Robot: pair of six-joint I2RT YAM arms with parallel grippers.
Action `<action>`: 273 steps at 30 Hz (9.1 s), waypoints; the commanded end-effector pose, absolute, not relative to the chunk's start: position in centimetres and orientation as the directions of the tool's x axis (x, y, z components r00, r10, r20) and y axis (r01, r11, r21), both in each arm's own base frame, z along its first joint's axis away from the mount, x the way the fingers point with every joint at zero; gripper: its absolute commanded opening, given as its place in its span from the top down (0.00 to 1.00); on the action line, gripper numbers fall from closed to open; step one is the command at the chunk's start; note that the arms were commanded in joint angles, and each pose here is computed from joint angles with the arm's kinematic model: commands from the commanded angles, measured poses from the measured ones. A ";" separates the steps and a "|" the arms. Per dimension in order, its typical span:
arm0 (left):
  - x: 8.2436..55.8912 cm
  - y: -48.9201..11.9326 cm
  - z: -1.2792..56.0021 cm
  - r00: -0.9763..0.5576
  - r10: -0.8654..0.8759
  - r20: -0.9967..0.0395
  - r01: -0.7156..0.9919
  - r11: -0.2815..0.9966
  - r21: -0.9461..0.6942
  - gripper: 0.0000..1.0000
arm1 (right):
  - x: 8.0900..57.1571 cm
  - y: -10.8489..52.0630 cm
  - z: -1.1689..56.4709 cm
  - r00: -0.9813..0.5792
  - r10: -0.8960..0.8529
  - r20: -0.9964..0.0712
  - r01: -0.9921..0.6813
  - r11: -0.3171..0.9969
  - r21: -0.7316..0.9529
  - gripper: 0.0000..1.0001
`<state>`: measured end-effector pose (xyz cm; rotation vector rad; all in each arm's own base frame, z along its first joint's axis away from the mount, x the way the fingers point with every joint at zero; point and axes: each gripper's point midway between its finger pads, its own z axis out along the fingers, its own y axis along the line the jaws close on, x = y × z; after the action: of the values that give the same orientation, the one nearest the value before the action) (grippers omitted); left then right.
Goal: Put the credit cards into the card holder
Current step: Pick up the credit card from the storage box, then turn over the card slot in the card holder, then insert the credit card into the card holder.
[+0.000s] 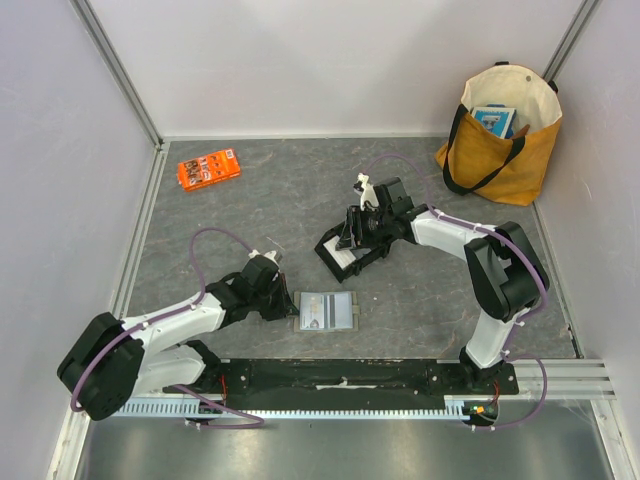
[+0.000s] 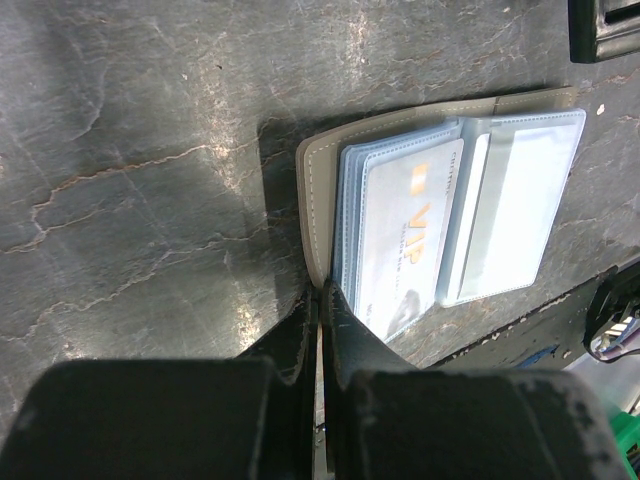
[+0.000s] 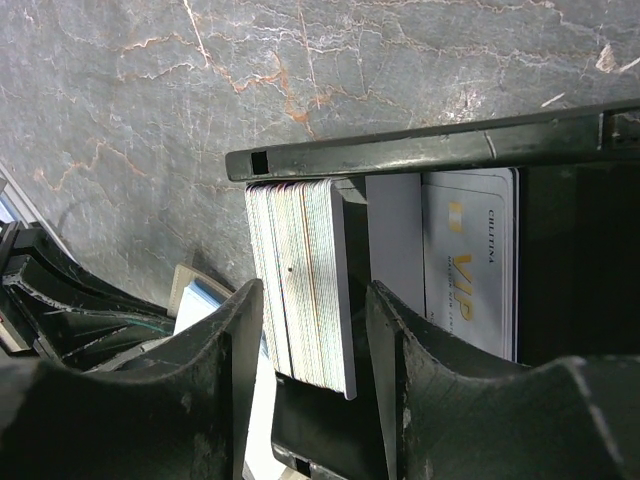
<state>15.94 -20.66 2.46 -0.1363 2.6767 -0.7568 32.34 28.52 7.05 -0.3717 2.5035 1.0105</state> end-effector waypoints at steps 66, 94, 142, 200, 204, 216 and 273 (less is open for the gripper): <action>16.5 -21.4 3.5 -0.925 -0.169 -0.342 0.049 0.837 -0.545 0.98 | 34.6 27.6 6.8 -0.840 -0.169 -0.515 -0.424 0.797 0.430 0.93; 16.5 -21.3 3.8 -0.923 -0.178 -0.342 0.043 0.834 -0.550 0.98 | 32.5 24.8 19.7 -0.511 0.045 -0.858 -0.131 0.983 0.130 1.00; 15.8 -21.8 6.1 -0.908 -0.214 -0.360 0.070 0.771 -0.633 0.98 | 19.3 36.4 12.4 -0.576 0.173 -0.799 -0.197 0.919 0.341 1.00; 15.0 -20.0 1.7 -0.930 -0.197 -0.310 -0.002 0.847 -0.532 0.98 | 16.6 32.9 6.1 -0.834 0.337 -0.437 -0.121 0.661 0.741 1.00; 15.1 -20.0 1.7 -0.929 -0.200 -0.312 -0.003 0.846 -0.533 0.98 | 16.5 32.7 5.4 -0.838 0.338 -0.428 -0.108 0.667 0.738 1.00; 15.0 -20.0 1.6 -0.931 -0.196 -0.309 -0.001 0.845 -0.534 0.98 | 17.3 32.1 3.3 -0.822 0.343 -0.454 -0.094 0.704 0.704 1.00; 15.3 -20.2 2.2 -0.923 -0.203 -0.327 0.008 0.840 -0.543 0.98 | 16.3 33.4 3.8 -0.848 0.132 -0.513 -0.210 0.805 0.554 0.46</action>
<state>14.93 -19.82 1.74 -0.1372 2.6674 -0.7643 16.21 33.60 4.51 0.0014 2.4112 0.9186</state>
